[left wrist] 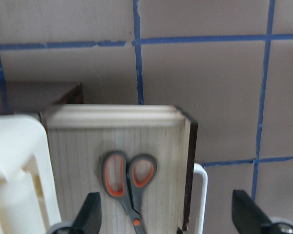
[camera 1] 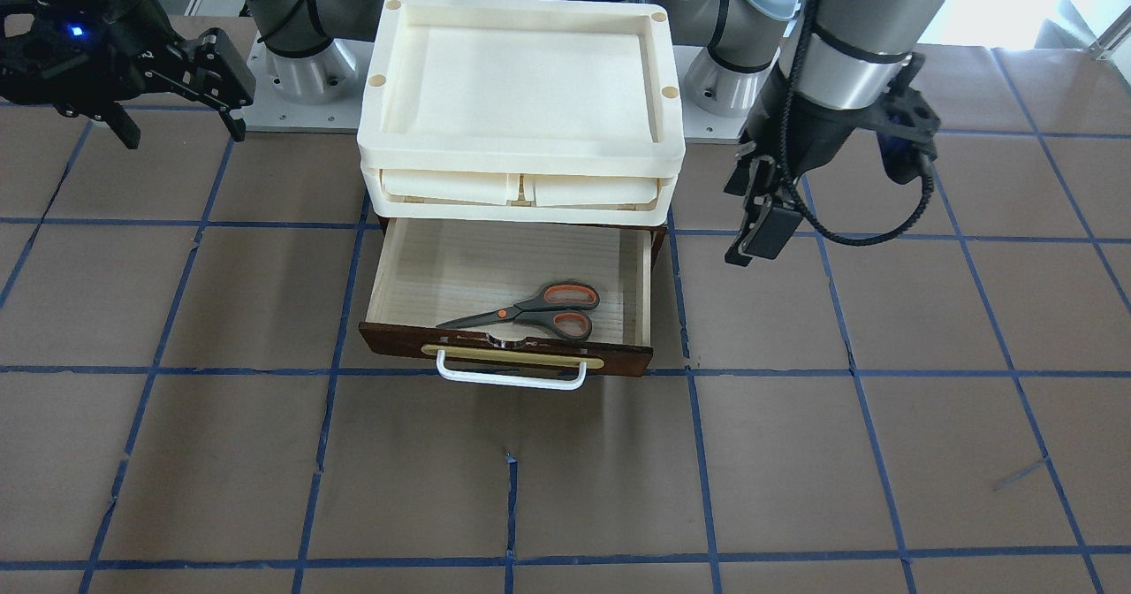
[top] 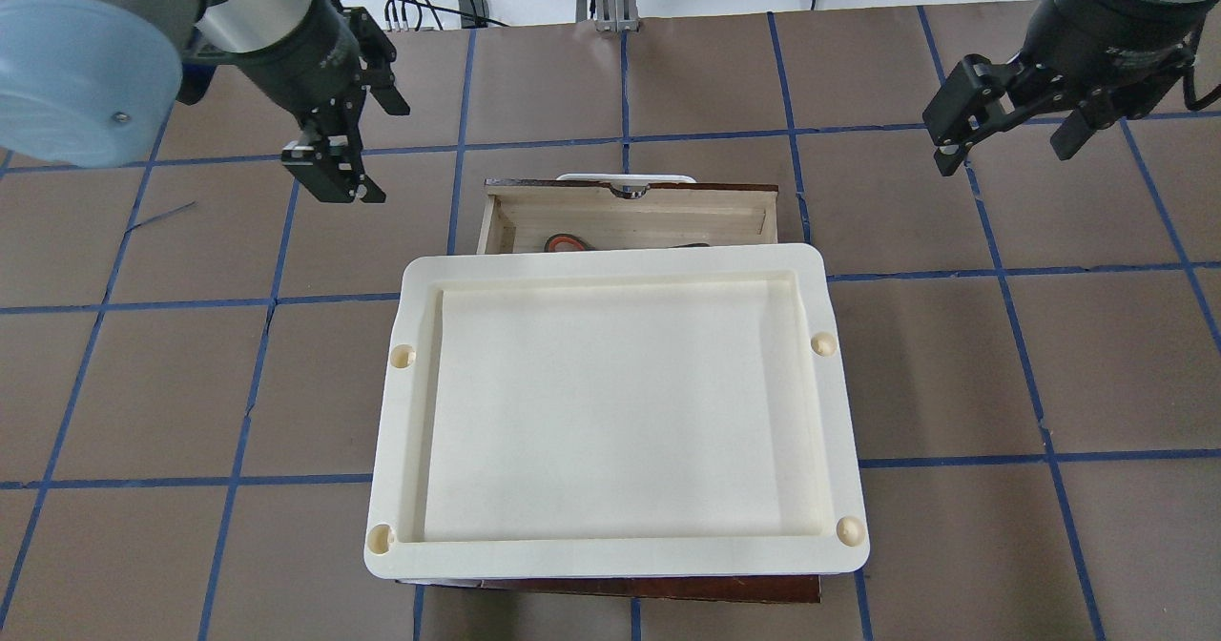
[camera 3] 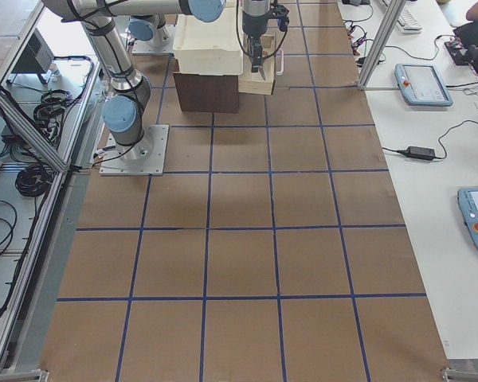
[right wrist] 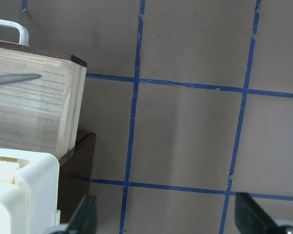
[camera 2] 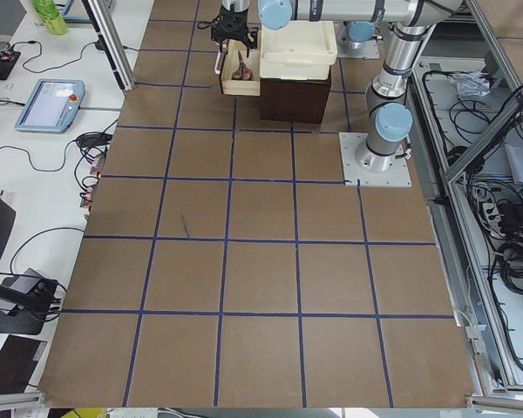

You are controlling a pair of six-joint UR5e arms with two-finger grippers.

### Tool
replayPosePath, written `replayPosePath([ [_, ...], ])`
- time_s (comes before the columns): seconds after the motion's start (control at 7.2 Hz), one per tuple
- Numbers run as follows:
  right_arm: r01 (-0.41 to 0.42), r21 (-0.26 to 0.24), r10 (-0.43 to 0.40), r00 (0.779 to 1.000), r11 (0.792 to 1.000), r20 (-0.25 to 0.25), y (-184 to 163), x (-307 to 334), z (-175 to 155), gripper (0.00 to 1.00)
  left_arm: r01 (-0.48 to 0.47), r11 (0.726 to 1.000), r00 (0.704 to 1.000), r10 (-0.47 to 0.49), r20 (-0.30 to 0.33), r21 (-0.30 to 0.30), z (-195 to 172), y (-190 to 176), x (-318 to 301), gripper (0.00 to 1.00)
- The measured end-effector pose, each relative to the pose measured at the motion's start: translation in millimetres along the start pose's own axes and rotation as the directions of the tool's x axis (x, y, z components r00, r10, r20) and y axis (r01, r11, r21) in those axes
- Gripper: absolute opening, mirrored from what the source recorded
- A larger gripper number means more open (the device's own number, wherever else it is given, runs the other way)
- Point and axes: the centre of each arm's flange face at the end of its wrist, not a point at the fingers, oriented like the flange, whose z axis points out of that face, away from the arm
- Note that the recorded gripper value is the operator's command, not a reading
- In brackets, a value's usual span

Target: Place scissors in drawer with both arms

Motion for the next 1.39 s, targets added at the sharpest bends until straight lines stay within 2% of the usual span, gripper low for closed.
replayPosePath([
  [0.14, 0.000, 0.005, 0.000, 1.000, 1.000, 0.004, 0.2, -1.6, -1.1, 1.00, -0.190, 0.982, 0.982, 0.190, 0.025, 0.005, -16.4, -19.4, -18.0, 0.97],
  [0.28, 0.001, 0.008, -0.001, 1.000, 1.000, 0.011, 0.1, -3.1, -1.7, 1.00, -0.362, 0.932, 0.931, 0.361, 0.052, 0.017, -25.5, -26.0, -29.1, 0.99],
  [0.42, -0.001, 0.012, 0.001, 1.000, 1.000, 0.023, -0.2, -5.3, -1.8, 1.00, -0.513, 0.858, 0.857, 0.510, 0.078, 0.026, -30.1, -22.0, -34.4, 1.00],
  [0.56, -0.008, 0.013, 0.008, 0.999, 1.000, 0.034, -0.9, -7.9, -1.3, 1.00, -0.657, 0.754, 0.752, 0.653, 0.092, 0.022, -31.3, -10.0, -36.0, 1.00],
  [0.69, -0.012, 0.012, 0.012, 0.999, 1.000, 0.038, -1.8, -11.1, -0.2, 1.00, -0.794, 0.607, 0.605, 0.790, 0.098, 0.007, -29.5, 3.0, -35.0, 1.00],
  [0.97, -0.010, 0.009, 0.010, 0.999, 1.000, 0.041, -3.2, -14.2, 1.8, 1.00, -0.955, 0.297, 0.294, 0.951, 0.096, -0.020, -29.4, 9.1, -33.3, 1.00],
  [1.11, -0.011, 0.009, 0.010, 0.999, 1.000, 0.041, -3.2, -14.7, 1.7, 1.00, -0.977, 0.210, 0.207, 0.974, 0.094, -0.025, -30.6, 3.1, -32.0, 1.00],
  [1.25, -0.010, 0.009, 0.009, 0.999, 1.000, 0.040, -2.9, -15.3, 1.6, 1.00, -0.982, 0.184, 0.180, 0.978, 0.109, -0.028, -32.0, -5.4, -28.8, 1.00],
  [1.39, -0.009, 0.008, 0.008, 0.999, 1.000, 0.040, -2.7, -16.0, 1.9, 1.00, -0.983, 0.179, 0.172, 0.975, 0.140, -0.034, -35.6, -11.4, -25.8, 1.00],
])
